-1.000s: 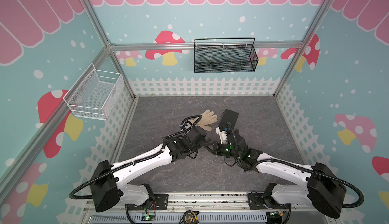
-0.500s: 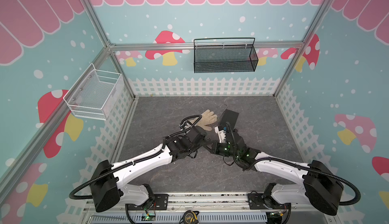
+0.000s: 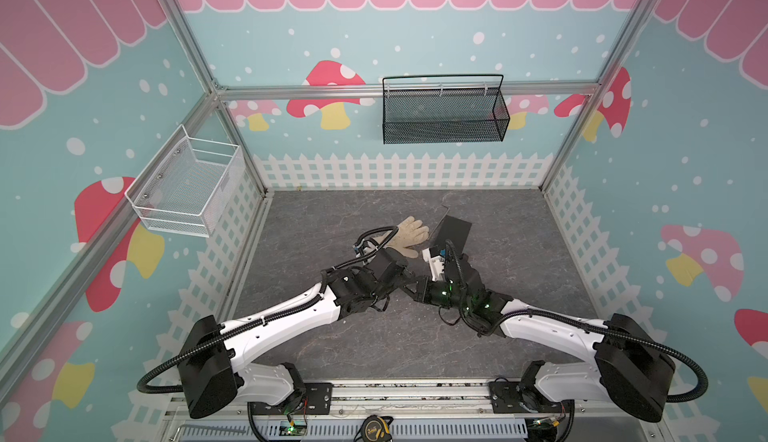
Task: Unlock with the key
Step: 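Bring the key in the right gripper to the padlock's keyhole under the left gripper, then push the silver key into the brass padlock's keyhole with the right gripper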
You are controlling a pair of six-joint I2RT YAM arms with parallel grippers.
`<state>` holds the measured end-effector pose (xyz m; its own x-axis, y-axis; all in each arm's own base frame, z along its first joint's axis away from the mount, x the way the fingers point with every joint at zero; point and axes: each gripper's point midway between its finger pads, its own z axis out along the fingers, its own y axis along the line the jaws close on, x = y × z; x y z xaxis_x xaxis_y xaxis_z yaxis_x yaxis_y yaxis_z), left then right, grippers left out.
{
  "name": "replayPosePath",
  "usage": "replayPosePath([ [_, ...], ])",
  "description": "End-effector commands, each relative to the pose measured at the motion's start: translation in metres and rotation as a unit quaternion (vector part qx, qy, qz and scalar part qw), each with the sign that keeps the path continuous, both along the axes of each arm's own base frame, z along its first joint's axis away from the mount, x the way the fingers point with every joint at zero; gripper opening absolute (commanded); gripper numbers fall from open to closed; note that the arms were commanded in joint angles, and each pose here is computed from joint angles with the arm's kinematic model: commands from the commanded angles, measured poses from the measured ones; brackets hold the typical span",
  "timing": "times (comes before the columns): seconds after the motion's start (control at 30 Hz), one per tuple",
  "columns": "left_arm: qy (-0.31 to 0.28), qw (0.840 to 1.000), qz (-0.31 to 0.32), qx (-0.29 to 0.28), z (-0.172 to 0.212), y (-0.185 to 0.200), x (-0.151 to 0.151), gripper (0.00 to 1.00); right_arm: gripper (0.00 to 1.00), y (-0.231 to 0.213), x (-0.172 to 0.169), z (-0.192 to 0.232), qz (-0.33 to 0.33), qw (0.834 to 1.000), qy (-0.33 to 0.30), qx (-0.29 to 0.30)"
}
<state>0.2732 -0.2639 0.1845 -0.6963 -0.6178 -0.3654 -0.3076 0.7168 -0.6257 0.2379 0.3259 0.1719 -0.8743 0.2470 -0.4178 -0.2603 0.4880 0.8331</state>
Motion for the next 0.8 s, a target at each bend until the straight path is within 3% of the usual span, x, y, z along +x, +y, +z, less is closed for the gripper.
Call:
replayPosePath([
  [0.0,-0.009,1.000,-0.008,-0.024,0.012,-0.006,0.000,0.00,0.00,0.002,0.008,0.021,-0.019,0.999,-0.018,0.022],
  [0.27,-0.006,1.000,-0.023,-0.021,0.012,-0.010,-0.006,0.00,0.00,0.020,0.001,0.043,0.029,0.997,-0.034,0.056],
  [0.6,0.003,0.991,-0.132,0.011,0.019,-0.034,-0.031,0.00,0.00,0.010,0.013,0.060,0.019,0.996,-0.063,0.061],
  [0.77,0.009,0.991,-0.127,0.046,0.015,-0.025,-0.030,0.00,0.00,0.010,0.014,0.075,0.025,0.995,-0.085,0.054],
])
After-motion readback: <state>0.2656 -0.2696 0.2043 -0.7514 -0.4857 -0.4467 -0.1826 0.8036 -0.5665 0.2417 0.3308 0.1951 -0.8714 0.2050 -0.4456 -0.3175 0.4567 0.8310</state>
